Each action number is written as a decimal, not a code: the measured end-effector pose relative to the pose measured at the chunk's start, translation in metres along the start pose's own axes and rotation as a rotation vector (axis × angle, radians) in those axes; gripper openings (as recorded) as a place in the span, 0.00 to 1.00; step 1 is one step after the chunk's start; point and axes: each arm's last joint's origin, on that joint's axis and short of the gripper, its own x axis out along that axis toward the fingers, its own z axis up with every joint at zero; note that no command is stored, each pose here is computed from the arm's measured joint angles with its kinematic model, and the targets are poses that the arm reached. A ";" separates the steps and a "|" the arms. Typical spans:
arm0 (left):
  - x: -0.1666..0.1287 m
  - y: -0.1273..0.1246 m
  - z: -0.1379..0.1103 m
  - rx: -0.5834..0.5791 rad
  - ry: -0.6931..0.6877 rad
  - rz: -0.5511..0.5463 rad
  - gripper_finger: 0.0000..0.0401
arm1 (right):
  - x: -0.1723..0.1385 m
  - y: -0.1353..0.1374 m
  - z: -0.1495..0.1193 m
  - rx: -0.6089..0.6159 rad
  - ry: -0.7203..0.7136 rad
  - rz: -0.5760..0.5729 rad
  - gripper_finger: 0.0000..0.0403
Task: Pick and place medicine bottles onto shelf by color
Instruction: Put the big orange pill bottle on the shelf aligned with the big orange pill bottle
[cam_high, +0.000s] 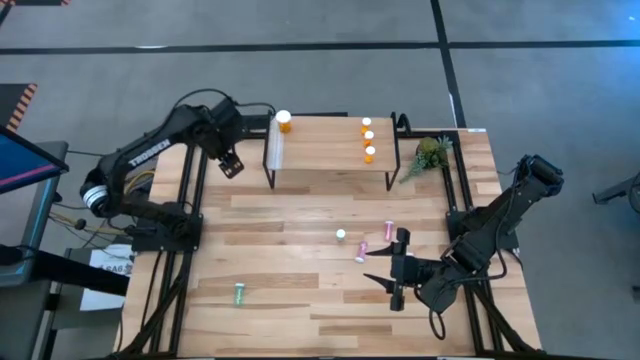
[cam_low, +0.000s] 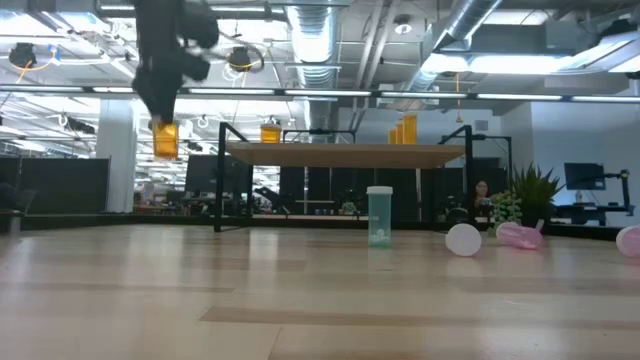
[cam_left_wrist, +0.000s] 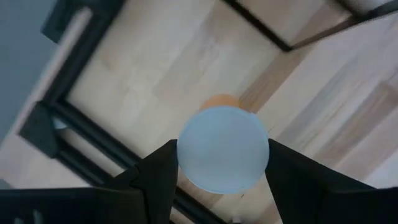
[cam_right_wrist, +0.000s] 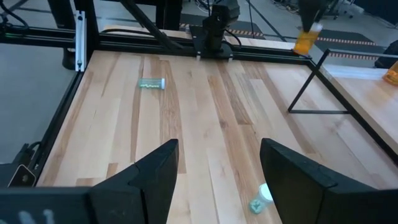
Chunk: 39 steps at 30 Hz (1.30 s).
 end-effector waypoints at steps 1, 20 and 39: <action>-0.008 -0.001 0.000 -0.003 -0.013 0.000 0.51 | 0.000 0.000 0.000 0.000 0.000 0.000 0.62; -0.086 -0.032 0.020 0.057 -0.211 -0.062 0.51 | 0.003 -0.002 0.001 0.015 0.000 -0.012 0.62; -0.063 -0.061 0.114 0.176 -0.143 -0.078 0.51 | 0.004 -0.004 0.001 0.017 0.001 -0.017 0.62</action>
